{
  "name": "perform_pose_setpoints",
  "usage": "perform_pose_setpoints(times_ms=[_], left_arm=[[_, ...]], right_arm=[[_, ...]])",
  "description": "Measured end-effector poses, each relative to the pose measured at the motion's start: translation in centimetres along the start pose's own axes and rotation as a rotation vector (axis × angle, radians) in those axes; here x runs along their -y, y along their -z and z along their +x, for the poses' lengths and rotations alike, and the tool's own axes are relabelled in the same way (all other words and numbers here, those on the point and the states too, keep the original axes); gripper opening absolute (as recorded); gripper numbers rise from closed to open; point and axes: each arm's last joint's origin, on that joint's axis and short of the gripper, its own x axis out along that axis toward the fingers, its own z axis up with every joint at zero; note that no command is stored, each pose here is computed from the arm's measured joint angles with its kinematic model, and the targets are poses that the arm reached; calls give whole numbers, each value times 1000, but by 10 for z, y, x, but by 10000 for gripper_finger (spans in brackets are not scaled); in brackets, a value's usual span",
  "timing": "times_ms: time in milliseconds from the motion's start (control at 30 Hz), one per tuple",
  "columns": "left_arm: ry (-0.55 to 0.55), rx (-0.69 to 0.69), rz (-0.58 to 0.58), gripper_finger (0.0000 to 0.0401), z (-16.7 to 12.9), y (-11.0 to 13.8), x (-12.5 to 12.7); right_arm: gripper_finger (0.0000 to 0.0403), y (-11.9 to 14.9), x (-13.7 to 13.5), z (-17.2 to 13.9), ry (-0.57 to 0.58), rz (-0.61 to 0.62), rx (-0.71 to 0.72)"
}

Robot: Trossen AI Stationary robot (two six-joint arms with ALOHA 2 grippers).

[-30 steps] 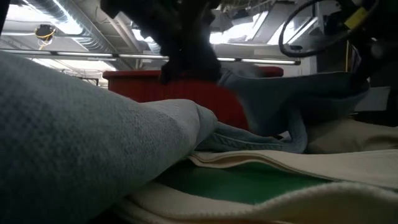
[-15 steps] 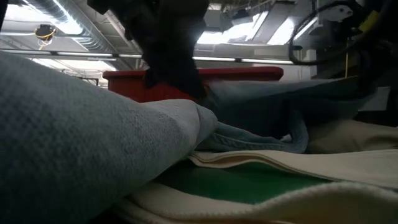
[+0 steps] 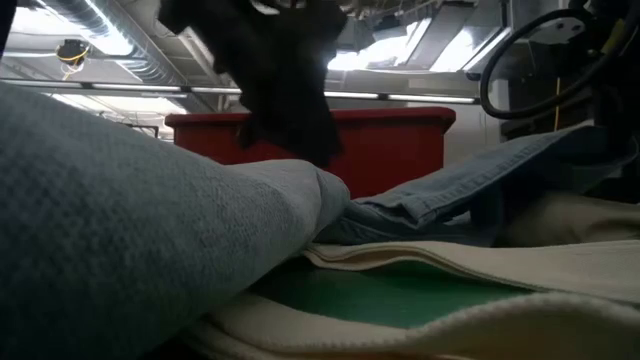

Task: Fold Laundry from Bin
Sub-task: Fold the light blue pants

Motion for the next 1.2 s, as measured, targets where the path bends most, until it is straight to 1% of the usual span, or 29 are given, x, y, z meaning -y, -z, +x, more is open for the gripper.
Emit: perform_pose_setpoints(times_ms=[133, 267, 400, 467, 567, 700, 900, 1067, 1200], left_arm=[[-41, 19, -101, 114, 5, -16, -22], [-87, 27, -157, 114, 12, -27, -44], [-101, 14, -182, 114, 24, -29, -56], [-86, 2, -208, 114, 32, -29, -61], [-118, -20, -224, 114, 44, -25, -69], [-145, 11, -241, 114, 52, -28, -78], [-167, 18, -264, 114, 52, -33, -89], [-160, 8, -260, 115, 53, -31, -87], [-168, -19, -249, 115, 62, -23, -85]], right_arm=[[12, 0, 0, 0, -1, 0, 2], [12, 0, 0, 0, -1, 0, 2], [12, 0, 0, 0, -1, 0, 3], [12, 0, 0, 0, -1, 0, 4], [12, 0, 0, 0, -1, 0, 4], [12, 0, 0, 0, -1, 1, 4], [12, 0, 0, 0, -1, 1, 5], [12, 0, 0, 0, -1, 1, 5], [12, 0, 0, 0, -1, 1, 5]])
